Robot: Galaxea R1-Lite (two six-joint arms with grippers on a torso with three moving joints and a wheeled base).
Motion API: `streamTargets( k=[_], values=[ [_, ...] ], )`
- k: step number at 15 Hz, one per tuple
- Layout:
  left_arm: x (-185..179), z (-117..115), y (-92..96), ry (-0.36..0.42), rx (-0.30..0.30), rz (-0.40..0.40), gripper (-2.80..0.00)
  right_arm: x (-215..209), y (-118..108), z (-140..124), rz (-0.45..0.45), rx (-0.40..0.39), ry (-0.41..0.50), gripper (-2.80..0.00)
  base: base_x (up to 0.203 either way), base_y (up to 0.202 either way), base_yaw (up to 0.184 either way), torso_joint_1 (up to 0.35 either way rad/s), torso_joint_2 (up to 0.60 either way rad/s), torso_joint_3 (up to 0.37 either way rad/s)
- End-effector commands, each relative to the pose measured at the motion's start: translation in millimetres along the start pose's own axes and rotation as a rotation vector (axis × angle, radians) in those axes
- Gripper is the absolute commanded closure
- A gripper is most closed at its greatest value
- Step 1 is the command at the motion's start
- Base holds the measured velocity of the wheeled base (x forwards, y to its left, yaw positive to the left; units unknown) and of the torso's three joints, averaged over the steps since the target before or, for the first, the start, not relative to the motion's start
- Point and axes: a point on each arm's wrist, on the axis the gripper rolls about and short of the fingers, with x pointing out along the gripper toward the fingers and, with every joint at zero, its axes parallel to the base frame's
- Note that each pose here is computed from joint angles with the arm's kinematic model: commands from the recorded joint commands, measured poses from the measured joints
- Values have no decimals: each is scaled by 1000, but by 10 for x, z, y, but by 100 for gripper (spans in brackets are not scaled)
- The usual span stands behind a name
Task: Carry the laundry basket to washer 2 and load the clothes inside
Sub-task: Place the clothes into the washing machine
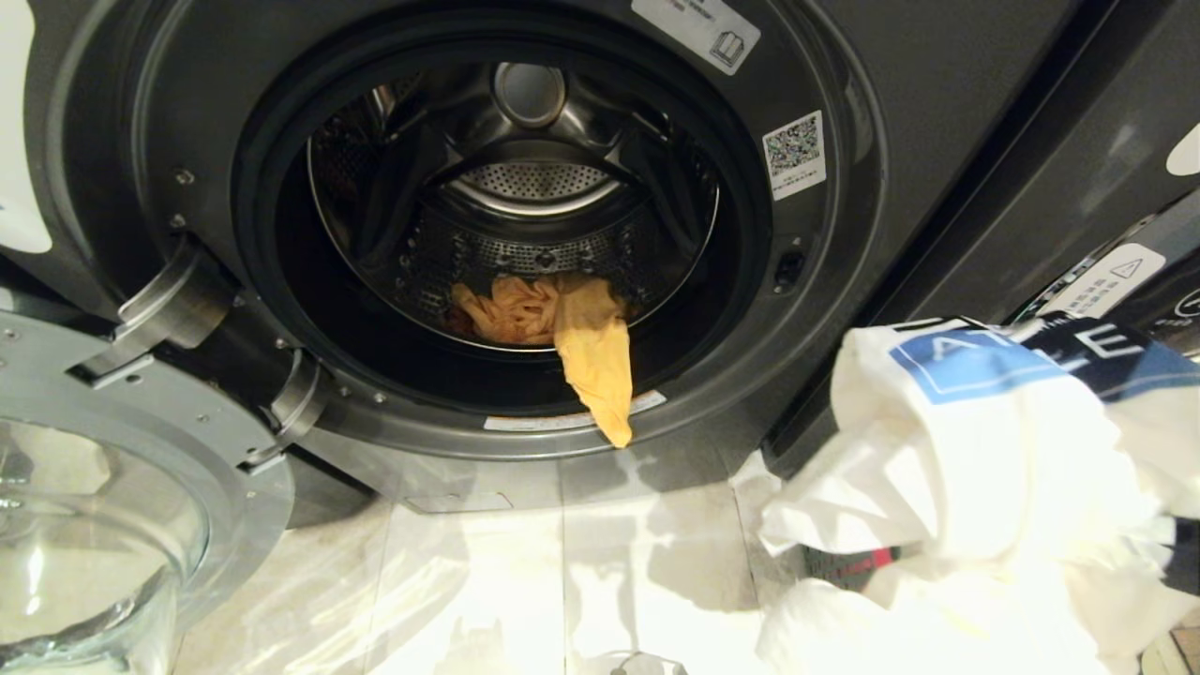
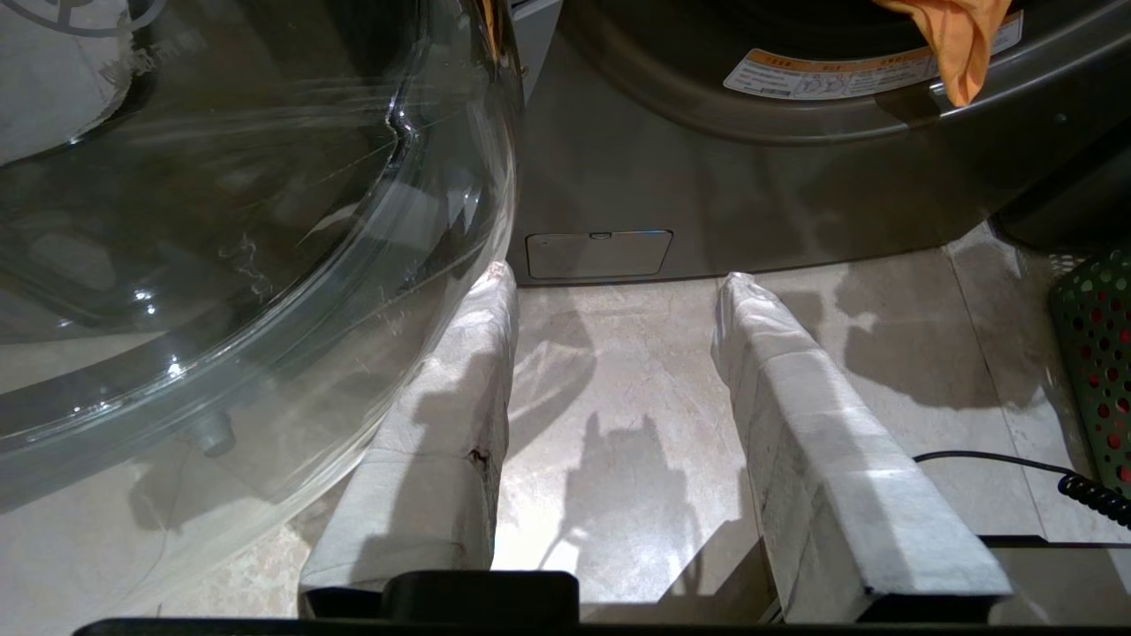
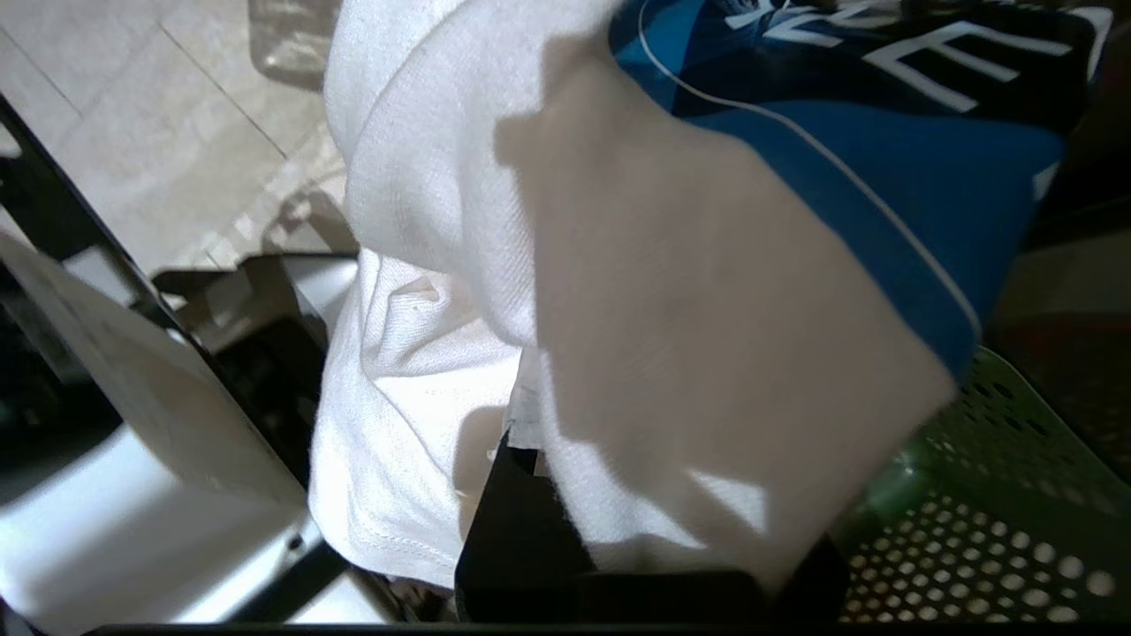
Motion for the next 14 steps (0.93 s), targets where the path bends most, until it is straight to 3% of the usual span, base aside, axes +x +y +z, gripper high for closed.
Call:
streamTargets(
  k=[1, 3, 5, 9, 14],
  values=[
    [1, 2, 0, 1, 0, 0, 0, 393, 106, 162, 18, 35, 63, 0, 0, 0, 0, 0, 0, 0],
    [0, 5, 0, 0, 0, 0, 0, 521, 279, 271, 83, 39, 61, 0, 0, 0, 0, 0, 0, 0],
    [0, 4, 0, 0, 0, 1, 0, 604, 473, 275, 144, -6, 83, 0, 0, 0, 0, 0, 0, 0],
    [0, 3, 0, 0, 0, 0, 0, 921, 670, 472, 128, -29, 96, 0, 0, 0, 0, 0, 0, 0],
    [1, 0, 0, 1, 0, 1, 0, 1685, 991, 667, 121, -23, 78, 0, 0, 0, 0, 0, 0, 0]
  ],
)
